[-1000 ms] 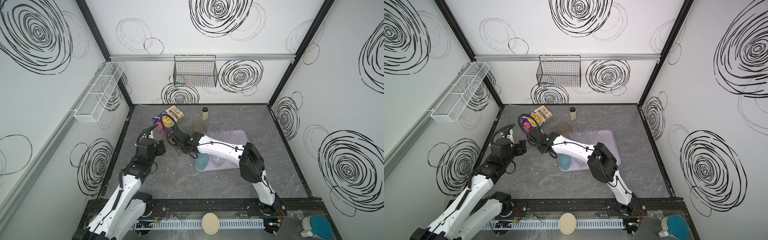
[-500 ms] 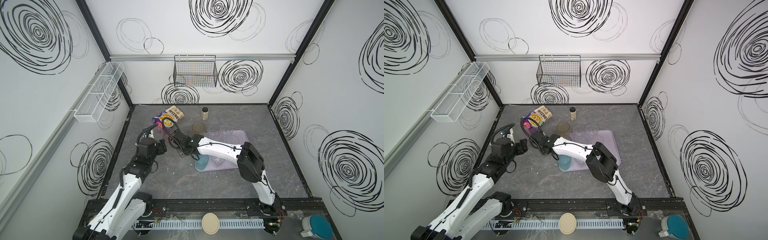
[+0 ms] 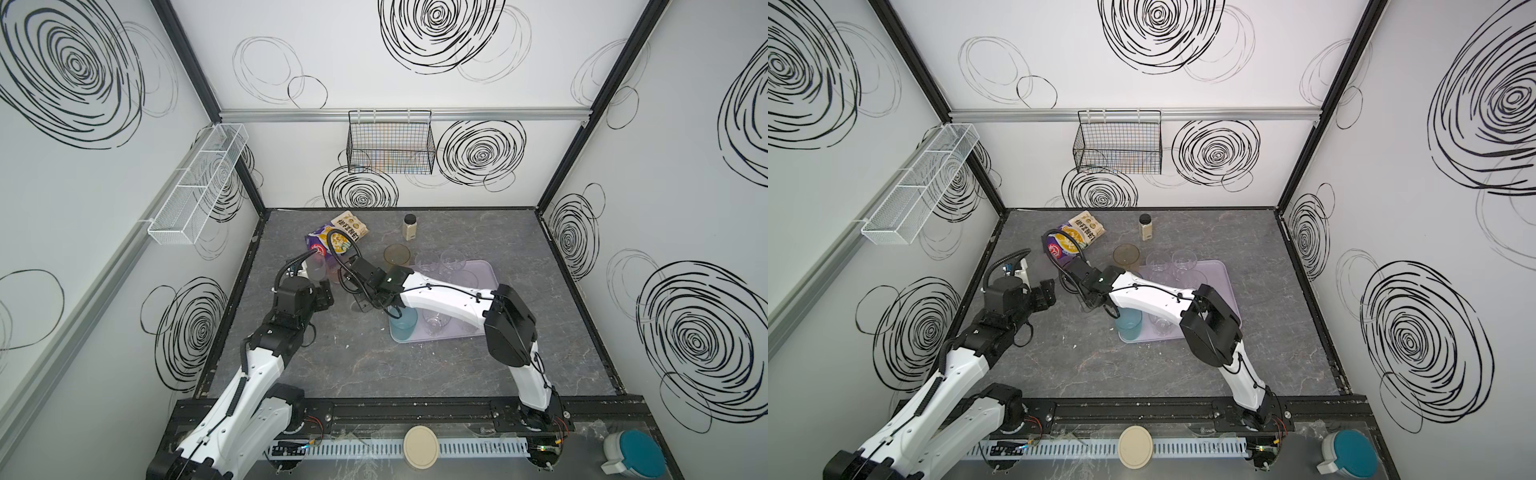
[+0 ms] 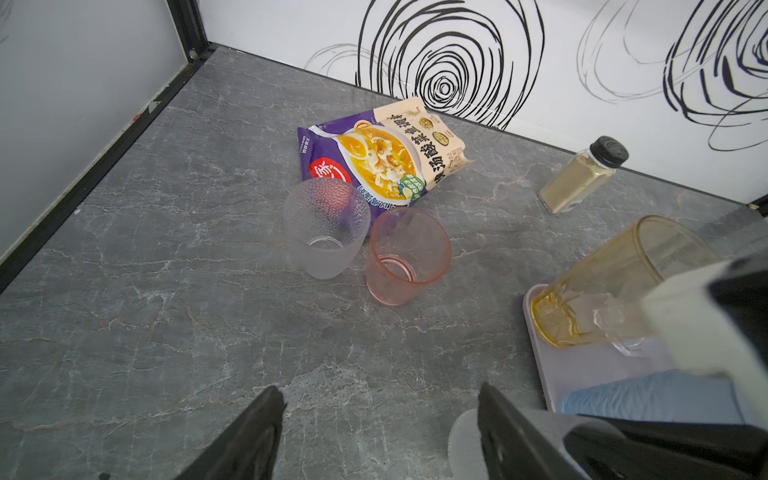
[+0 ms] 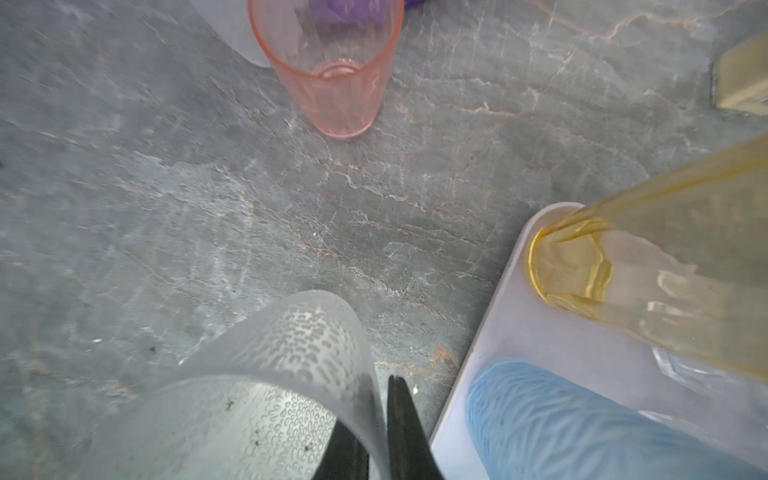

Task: Place the glasses into the tray
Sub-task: 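Carry the frosted glass with the right gripper to the tray's far corner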

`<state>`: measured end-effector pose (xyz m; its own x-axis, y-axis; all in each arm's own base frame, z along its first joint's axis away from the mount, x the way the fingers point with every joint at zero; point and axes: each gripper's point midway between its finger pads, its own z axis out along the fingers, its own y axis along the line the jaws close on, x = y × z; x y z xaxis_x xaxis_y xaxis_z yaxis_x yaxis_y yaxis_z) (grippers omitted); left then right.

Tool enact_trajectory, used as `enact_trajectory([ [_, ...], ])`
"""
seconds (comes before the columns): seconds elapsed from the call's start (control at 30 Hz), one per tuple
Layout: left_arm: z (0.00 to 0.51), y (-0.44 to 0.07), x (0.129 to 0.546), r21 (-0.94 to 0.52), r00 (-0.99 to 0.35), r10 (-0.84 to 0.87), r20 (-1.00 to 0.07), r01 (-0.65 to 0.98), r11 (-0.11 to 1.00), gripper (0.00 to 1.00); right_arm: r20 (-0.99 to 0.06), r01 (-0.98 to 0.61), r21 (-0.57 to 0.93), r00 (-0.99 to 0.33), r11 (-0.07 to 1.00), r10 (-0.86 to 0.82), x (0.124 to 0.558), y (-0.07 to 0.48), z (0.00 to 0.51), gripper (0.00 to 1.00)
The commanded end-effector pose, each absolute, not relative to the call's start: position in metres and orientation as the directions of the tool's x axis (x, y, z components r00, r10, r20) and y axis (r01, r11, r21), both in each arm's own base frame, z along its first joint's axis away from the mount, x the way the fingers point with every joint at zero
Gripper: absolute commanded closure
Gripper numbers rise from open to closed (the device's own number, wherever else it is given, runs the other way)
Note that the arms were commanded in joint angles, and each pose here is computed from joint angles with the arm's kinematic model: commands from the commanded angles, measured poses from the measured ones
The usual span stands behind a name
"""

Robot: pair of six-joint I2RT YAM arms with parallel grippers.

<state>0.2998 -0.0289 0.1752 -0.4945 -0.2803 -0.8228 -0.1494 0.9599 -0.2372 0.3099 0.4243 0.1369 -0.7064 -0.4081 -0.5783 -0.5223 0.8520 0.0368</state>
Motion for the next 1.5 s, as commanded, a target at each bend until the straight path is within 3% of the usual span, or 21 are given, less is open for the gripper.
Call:
enact_trajectory([
  [0.0, 0.224, -0.029, 0.305, -0.258, -0.410, -0.284, -0.867, -0.118, 0.959, 0.23, -0.688, -0.506, 0.177, -0.677, 0.845, -0.261, 0.319, 0.415, 0.230, 0.98],
  [0.17, 0.245, -0.022, 0.306, -0.191, -0.381, -0.228, -0.896, -0.132, 0.973, 0.24, -0.764, -0.495, 0.288, -0.634, 0.820, -0.115, 0.335, 0.381, 0.299, 0.98],
  [0.37, 0.264, -0.047, 0.315, -0.176, -0.341, -0.182, -0.922, -0.047, 0.983, 0.24, -0.844, -0.355, 0.299, -0.532, 0.886, 0.071, 0.373, 0.270, 0.347, 0.98],
  [0.53, 0.265, -0.093, 0.320, -0.144, -0.320, -0.122, -0.940, 0.046, 0.989, 0.23, -0.845, -0.078, 0.236, -0.509, 0.969, 0.165, 0.398, 0.140, 0.331, 0.98],
  [0.7, 0.240, -0.127, 0.325, -0.188, -0.376, -0.130, -0.917, 0.121, 0.975, 0.22, -0.810, 0.190, 0.266, -0.487, 0.945, 0.326, 0.397, 0.025, 0.289, 1.00],
  [0.8, 0.227, -0.132, 0.327, -0.200, -0.395, -0.133, -0.909, 0.135, 0.970, 0.21, -0.762, 0.313, 0.251, -0.520, 0.916, 0.387, 0.394, -0.016, 0.247, 1.00],
  [1.07, 0.211, -0.123, 0.328, -0.240, -0.423, -0.169, -0.890, 0.120, 0.963, 0.21, -0.643, 0.371, 0.259, -0.623, 0.892, 0.446, 0.412, -0.022, 0.174, 1.00],
  [1.33, 0.213, -0.114, 0.328, -0.266, -0.407, -0.207, -0.890, 0.094, 0.959, 0.21, -0.517, 0.381, 0.176, -0.749, 0.908, 0.415, 0.425, -0.014, 0.130, 0.99],
  [1.47, 0.210, -0.116, 0.328, -0.280, -0.418, -0.216, -0.882, 0.097, 0.955, 0.21, -0.513, 0.363, 0.115, -0.775, 0.925, 0.368, 0.433, -0.001, 0.114, 0.97],
])
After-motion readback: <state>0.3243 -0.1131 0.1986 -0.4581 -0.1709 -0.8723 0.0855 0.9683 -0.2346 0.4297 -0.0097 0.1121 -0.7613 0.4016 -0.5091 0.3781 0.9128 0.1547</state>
